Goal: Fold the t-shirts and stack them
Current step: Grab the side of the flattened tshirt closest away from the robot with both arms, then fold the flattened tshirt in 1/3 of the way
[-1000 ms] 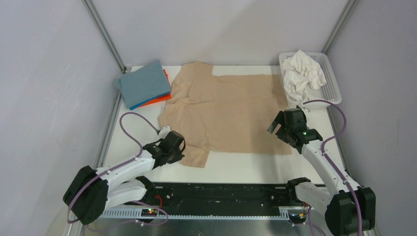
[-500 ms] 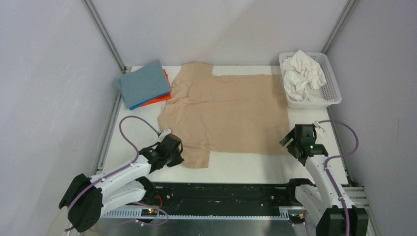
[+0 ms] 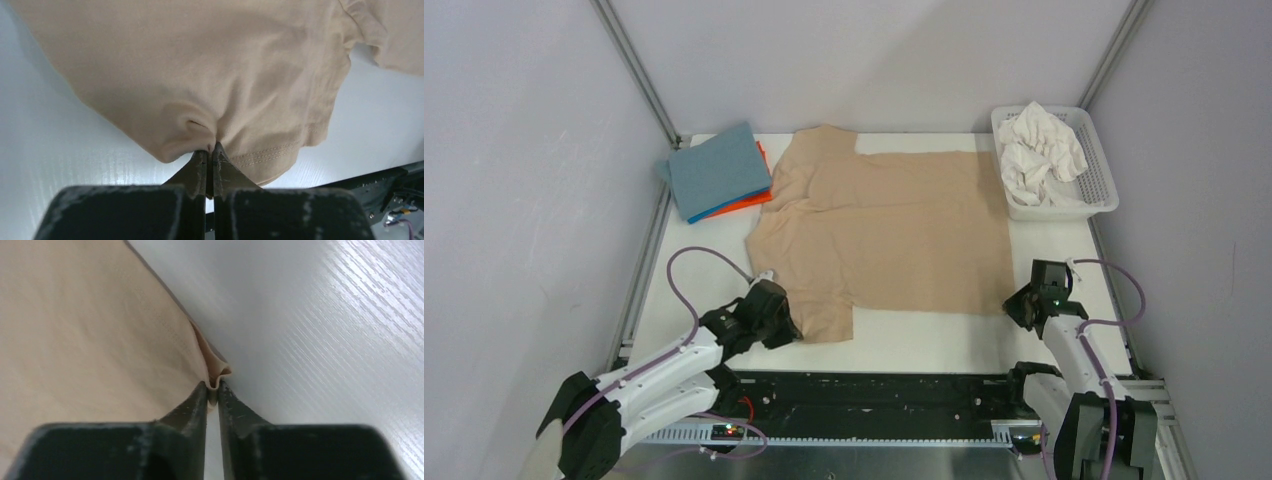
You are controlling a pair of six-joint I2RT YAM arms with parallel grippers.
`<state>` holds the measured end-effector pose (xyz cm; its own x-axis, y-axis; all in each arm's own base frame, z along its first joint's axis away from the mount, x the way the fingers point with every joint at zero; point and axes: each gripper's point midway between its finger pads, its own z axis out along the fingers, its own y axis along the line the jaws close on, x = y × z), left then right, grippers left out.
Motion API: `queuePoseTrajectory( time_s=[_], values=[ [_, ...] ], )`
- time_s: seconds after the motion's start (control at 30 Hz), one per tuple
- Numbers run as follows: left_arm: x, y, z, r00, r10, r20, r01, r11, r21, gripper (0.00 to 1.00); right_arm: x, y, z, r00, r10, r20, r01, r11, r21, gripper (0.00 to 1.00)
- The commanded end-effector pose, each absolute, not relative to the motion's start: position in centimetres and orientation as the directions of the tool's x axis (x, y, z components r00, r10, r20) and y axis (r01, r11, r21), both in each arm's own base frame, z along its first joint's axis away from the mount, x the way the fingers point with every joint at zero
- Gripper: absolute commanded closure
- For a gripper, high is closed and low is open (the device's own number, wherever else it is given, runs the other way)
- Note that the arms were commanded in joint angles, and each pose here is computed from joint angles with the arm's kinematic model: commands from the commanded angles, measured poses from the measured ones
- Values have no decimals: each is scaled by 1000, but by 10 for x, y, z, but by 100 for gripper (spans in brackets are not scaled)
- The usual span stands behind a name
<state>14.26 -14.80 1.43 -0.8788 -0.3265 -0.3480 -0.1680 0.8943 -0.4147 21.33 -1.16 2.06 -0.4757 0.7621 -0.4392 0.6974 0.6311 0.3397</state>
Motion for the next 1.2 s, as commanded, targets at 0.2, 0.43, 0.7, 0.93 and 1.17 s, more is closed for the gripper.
queuePoseTrajectory(
  time_s=[0.2, 0.43, 0.7, 0.93, 1.17],
  values=[
    [78, -168, 13, -965, -230, -128, -124, 826, -550, 100, 196, -7, 31, -472, 758, -451, 678, 639, 363, 100],
    [47, -175, 28, -974, -213, -74, -124, 779, -615, 100, 179, 7, 40, -411, 822, -393, 704, 561, 436, 100],
    [34, -173, 28, -979, -196, -62, -123, 802, -584, 100, 155, 14, 50, -363, 846, -390, 723, 520, 456, 100],
    [57, -179, 51, -969, -162, -187, -32, 831, -555, 100, 162, 13, 57, -346, 843, -412, 702, 524, 483, 100],
    [102, -198, 92, -927, -96, -362, 105, 862, -497, 100, 191, 19, 73, -409, 795, -447, 632, 600, 490, 100]
  ],
)
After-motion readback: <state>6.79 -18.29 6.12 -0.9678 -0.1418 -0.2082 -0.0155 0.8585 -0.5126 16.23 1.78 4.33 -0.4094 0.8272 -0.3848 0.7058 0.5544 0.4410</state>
